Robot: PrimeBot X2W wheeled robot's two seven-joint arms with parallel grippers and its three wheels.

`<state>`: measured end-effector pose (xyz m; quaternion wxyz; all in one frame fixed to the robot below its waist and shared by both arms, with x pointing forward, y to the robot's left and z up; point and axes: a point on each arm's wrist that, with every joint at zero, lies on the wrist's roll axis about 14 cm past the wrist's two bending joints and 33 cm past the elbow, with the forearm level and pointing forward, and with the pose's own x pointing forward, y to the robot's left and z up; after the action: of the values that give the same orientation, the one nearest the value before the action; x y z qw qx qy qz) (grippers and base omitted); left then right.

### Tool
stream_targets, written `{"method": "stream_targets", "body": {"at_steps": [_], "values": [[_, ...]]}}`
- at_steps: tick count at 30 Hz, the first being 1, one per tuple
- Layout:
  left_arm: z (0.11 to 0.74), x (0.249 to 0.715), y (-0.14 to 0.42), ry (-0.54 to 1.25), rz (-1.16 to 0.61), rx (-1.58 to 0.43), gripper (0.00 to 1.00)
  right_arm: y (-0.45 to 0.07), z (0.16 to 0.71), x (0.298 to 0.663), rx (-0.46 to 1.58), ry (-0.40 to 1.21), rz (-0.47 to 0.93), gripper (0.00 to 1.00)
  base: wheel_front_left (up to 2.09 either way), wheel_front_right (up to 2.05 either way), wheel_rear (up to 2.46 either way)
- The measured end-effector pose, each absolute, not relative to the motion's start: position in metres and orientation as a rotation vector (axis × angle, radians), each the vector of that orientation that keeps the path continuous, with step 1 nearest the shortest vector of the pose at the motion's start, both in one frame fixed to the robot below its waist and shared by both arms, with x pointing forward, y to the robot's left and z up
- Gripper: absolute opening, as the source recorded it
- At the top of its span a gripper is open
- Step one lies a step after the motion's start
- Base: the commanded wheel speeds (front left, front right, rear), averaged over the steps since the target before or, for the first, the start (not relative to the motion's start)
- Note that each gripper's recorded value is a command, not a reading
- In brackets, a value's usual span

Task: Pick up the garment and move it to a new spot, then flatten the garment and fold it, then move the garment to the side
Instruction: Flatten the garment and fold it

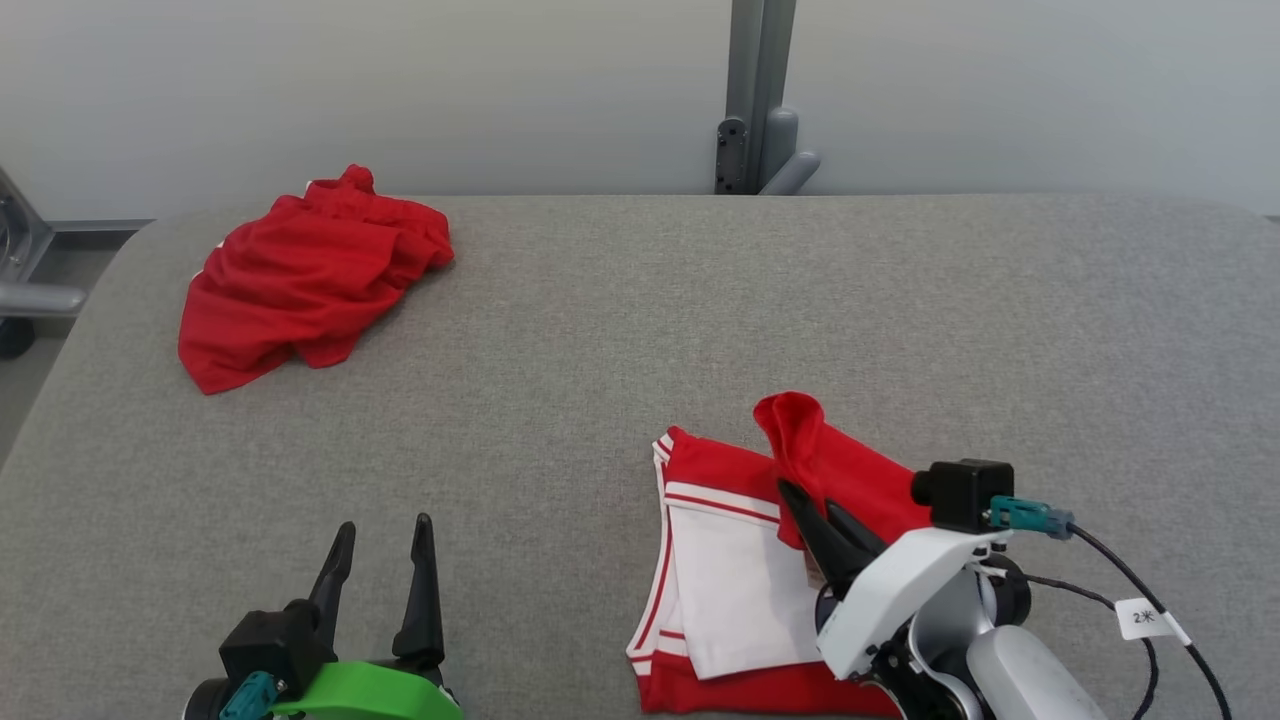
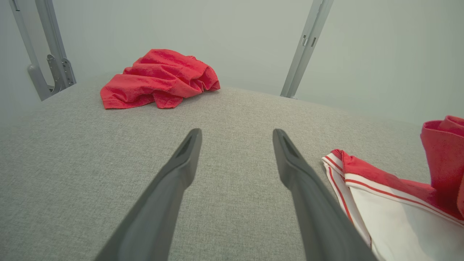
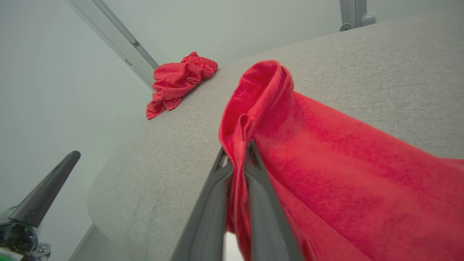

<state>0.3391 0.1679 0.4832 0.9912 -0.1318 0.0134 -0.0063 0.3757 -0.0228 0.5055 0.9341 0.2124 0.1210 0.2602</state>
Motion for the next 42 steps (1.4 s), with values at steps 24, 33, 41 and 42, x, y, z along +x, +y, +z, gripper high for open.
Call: {"method": "stream_targets", "body": {"at_steps": [24,33,41,42], "values": [[0.477,0.334,0.177,0.038,0.028,-0.274,1.0,0.036,0.467,0.389,0.479,0.361,0.637,1.0,0.0,0.0,0.0],[0.479,0.338,0.171,0.034,0.009,-0.274,1.0,0.014,0.491,0.408,0.479,0.209,0.565,1.0,0.0,0.0,0.0],[0.48,0.339,0.159,0.033,-0.028,-0.276,1.0,-0.033,0.498,0.418,0.421,0.099,0.431,1.0,0.0,0.0,0.0],[0.48,0.339,0.157,0.033,-0.034,-0.275,1.0,-0.039,0.499,0.418,0.416,0.089,0.416,1.0,0.0,0.0,0.0]]}}
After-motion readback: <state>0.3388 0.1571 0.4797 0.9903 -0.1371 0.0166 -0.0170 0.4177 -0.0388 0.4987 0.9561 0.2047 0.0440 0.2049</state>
